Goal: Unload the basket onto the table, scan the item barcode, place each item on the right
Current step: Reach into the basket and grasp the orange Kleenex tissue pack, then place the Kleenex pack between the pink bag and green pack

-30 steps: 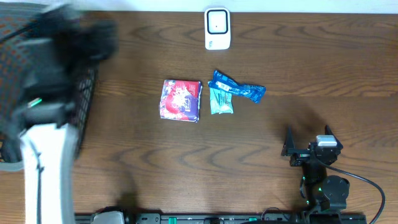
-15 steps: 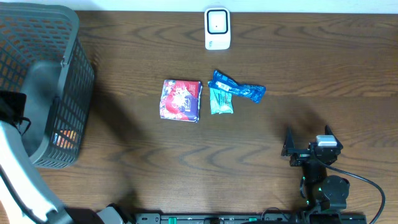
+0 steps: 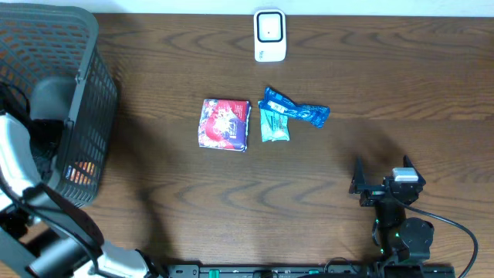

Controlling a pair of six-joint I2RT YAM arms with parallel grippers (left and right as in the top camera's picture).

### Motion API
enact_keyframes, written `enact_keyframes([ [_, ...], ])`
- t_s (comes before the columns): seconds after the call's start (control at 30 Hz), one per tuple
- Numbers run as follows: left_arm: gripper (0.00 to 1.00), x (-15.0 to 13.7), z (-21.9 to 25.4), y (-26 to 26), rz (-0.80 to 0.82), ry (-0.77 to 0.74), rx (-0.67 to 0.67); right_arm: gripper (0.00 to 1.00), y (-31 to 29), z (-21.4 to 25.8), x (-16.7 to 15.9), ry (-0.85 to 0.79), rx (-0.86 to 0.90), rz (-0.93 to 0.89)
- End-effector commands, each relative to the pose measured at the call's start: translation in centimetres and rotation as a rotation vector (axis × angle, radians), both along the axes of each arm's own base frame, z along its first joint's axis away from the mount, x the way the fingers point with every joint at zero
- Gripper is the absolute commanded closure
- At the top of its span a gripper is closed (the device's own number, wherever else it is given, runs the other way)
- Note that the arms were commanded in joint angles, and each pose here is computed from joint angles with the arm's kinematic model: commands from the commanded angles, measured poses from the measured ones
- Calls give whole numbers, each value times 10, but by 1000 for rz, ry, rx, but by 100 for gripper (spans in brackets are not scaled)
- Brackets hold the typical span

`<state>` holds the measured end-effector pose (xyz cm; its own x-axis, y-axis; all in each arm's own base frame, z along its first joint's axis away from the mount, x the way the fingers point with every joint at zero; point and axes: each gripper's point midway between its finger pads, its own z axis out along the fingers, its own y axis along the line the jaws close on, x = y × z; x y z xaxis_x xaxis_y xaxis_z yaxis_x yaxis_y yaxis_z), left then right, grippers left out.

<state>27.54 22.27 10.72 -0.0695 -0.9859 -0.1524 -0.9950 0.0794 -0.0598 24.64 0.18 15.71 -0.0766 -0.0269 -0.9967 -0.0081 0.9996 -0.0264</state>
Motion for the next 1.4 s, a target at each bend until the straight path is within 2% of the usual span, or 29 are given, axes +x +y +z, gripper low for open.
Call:
enact_keyframes([
  [0.0,15,-3,-21,-5,5,52,-52,1,2,-2,0,4,10,4],
  [0.33,15,-2,-74,-25,3,136,-234,1,2,-2,0,4,10,4],
  [0.47,16,-6,-91,-28,7,177,-267,1,2,-2,0,5,10,4],
  [0.5,19,-7,-95,-29,7,186,-273,1,2,-2,0,4,10,5],
  [0.6,52,-7,-99,-29,7,194,-278,1,2,-2,0,4,10,4],
  [0.67,92,-6,-99,-27,8,186,-274,1,2,-2,0,4,10,5],
  [0.83,93,4,-85,-20,5,147,-246,1,2,-2,0,5,10,5],
  [0.97,93,20,-49,-9,-5,52,-177,1,2,-2,0,5,10,4],
  [1.13,93,40,45,6,-24,-179,-1,1,2,-2,0,5,10,5],
  [1.23,93,40,112,6,-35,-343,125,1,2,-2,0,5,10,4],
  [1.37,93,27,200,-7,-61,-568,298,1,2,-2,0,5,10,4],
])
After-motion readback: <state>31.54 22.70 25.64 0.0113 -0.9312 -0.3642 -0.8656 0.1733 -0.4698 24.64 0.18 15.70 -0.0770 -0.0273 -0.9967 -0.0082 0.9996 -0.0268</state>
